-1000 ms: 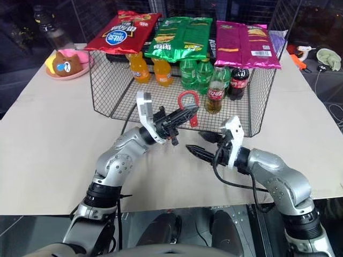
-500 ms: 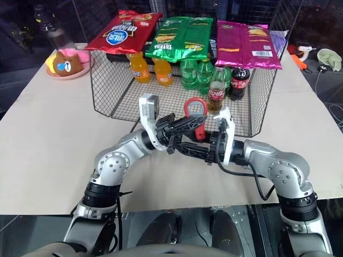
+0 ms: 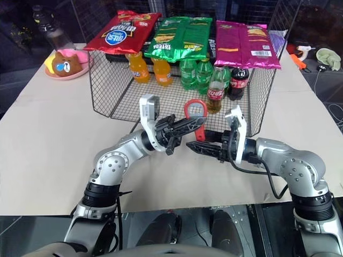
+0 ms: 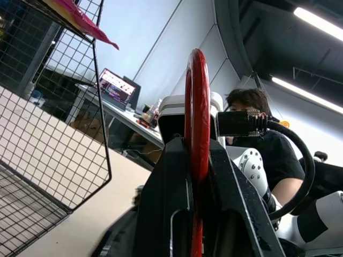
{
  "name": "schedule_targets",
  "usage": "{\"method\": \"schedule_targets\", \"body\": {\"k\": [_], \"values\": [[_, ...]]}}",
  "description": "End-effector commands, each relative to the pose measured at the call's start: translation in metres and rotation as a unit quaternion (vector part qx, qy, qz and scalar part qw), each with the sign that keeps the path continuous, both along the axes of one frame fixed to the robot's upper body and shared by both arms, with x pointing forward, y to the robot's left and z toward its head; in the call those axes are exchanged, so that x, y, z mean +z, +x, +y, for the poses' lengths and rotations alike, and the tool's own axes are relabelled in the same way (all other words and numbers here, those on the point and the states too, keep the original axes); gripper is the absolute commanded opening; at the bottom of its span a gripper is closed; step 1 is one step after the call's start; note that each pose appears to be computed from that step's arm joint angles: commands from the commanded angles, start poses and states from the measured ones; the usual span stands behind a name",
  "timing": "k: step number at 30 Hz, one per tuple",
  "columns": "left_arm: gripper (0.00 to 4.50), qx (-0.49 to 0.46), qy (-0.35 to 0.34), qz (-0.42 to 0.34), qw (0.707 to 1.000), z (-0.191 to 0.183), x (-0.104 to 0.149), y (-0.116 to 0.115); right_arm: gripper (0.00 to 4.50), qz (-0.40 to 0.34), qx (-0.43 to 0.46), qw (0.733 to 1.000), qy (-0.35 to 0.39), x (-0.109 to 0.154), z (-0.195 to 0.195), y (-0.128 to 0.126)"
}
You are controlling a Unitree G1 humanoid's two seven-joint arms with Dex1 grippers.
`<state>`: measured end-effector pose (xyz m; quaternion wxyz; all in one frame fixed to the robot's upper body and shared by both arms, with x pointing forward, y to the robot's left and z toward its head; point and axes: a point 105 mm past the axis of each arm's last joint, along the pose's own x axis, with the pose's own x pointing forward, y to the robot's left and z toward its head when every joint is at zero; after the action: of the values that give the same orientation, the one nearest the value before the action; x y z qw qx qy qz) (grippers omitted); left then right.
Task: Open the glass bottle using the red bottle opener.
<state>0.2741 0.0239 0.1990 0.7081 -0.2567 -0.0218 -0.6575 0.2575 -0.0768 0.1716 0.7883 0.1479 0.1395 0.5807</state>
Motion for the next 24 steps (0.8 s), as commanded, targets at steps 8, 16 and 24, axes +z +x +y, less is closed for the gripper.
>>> {"method": "schedule_targets", "body": {"k": [8, 16, 24], "values": [[0.0, -0.01, -0.013, -0.022, 1.0, -0.001, 0.01, -0.007, 0.03, -0.028, 0.015, 0.999, 0.018, 0.015, -0.001, -0.006], [0.0, -0.005, -0.007, -0.023, 1.0, -0.003, 0.005, -0.005, 0.03, -0.038, 0.013, 0.999, 0.017, 0.018, 0.0, -0.005], [0.0, -0.005, -0.003, -0.022, 1.0, -0.004, 0.001, -0.004, 0.03, -0.054, 0.002, 0.998, 0.02, 0.022, -0.001, 0.0]]}}
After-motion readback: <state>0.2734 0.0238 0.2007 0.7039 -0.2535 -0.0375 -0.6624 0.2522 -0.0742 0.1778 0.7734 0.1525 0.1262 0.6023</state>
